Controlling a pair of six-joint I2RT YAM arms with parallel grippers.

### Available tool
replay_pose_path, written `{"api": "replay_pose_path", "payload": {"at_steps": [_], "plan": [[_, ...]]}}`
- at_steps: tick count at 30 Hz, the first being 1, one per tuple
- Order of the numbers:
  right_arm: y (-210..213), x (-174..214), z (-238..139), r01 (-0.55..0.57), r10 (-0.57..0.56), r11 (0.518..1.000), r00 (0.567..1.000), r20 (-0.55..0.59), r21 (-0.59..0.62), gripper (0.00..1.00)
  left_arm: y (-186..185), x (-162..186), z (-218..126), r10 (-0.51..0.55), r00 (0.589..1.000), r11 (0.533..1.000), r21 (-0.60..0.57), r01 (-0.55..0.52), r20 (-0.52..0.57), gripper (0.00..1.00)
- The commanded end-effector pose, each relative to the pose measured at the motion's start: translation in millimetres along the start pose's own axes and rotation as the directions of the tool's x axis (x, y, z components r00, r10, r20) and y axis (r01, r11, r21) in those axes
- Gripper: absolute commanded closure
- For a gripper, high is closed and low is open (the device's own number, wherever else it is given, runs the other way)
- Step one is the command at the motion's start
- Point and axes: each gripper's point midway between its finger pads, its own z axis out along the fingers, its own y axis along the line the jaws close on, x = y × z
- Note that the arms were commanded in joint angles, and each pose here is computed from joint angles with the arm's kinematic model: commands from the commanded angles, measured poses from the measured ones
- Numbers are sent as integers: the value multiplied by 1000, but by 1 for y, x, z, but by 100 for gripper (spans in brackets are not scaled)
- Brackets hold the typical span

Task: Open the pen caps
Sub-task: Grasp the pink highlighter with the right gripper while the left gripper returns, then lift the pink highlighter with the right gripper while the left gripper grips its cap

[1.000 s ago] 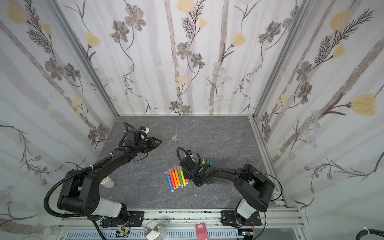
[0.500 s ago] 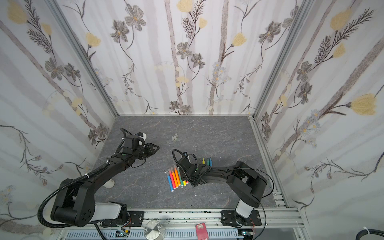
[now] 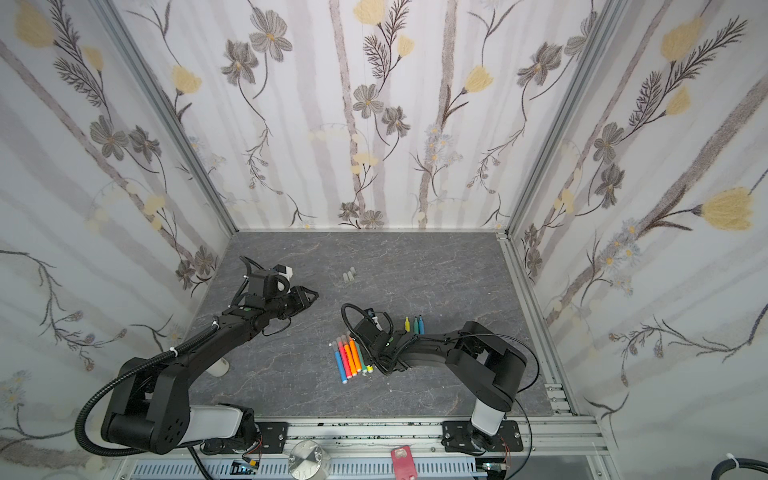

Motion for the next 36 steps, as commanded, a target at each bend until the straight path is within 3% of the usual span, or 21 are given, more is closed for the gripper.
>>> {"api": "replay_pose_path", "payload": {"at_steps": [1,12,21,26,32,36], "plan": [[-5,13,2,12,-11,1000,999,-45,17,69,-3,-5,0,9,1000,1000,4,-10,11,61],[-8,26,0,17,-18,1000,997,-69,-7,89,-12,-9,-2,17,1000,1000,23,-17,-2,61],[-7,-12,-29,-36,40,993,999,32,-116,92,-34,1,0,31,998,997,65,-28,-55,61],[-7,-48,-54,-89,121,968,985,123,-235,92,-64,20,3,49,993,991,128,-35,-106,60],[-13,-64,-72,-124,192,934,965,179,-335,92,-107,47,12,52,986,970,241,-14,-155,60],[-21,-80,-78,-140,225,926,950,216,-350,92,-126,62,21,59,983,960,280,-7,-176,60]]}}
